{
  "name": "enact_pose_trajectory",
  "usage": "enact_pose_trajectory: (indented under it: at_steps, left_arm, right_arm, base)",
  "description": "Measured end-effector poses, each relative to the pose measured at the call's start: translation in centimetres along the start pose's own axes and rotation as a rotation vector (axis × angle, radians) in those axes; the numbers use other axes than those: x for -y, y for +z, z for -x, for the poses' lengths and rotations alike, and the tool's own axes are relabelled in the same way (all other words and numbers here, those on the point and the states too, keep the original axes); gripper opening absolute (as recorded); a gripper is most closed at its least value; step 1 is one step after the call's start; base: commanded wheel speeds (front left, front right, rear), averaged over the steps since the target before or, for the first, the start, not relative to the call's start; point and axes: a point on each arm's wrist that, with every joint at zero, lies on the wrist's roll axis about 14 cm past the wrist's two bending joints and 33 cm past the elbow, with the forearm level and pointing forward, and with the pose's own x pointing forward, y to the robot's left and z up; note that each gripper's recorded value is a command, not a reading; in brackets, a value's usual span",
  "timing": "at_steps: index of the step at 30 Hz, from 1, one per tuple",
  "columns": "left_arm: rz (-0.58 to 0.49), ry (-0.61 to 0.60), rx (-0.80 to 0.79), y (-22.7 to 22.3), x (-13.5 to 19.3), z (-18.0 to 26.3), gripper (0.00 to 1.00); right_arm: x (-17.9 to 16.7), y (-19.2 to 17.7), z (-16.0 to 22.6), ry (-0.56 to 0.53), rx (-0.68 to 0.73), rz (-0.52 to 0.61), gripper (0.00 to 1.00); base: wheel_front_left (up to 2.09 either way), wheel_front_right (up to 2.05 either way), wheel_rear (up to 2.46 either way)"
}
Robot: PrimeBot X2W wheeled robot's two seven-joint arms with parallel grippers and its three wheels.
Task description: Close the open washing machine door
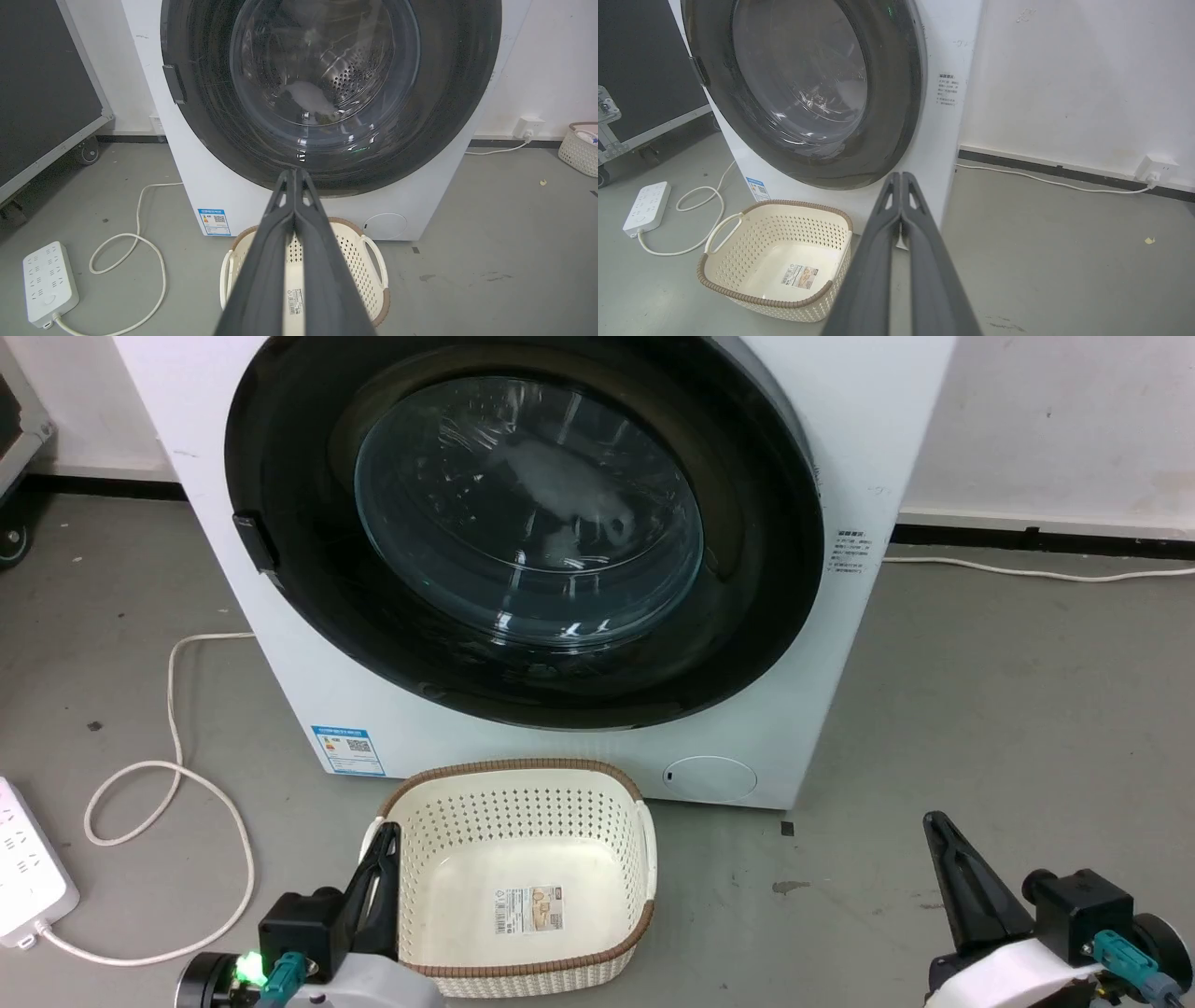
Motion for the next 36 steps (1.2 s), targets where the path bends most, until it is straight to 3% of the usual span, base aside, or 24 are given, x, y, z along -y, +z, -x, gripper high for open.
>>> enact_pose_trajectory:
  at_steps: [36]
  left_arm:
    - [-0.037, 0.036, -0.027, 0.47, -0.99, -0.62, 0.00]
  right_arm:
    - [-0.38, 0.27, -0.24, 0.012, -0.035, 0.031, 0.00]
  base:
    - [0.00, 0.00, 0.00]
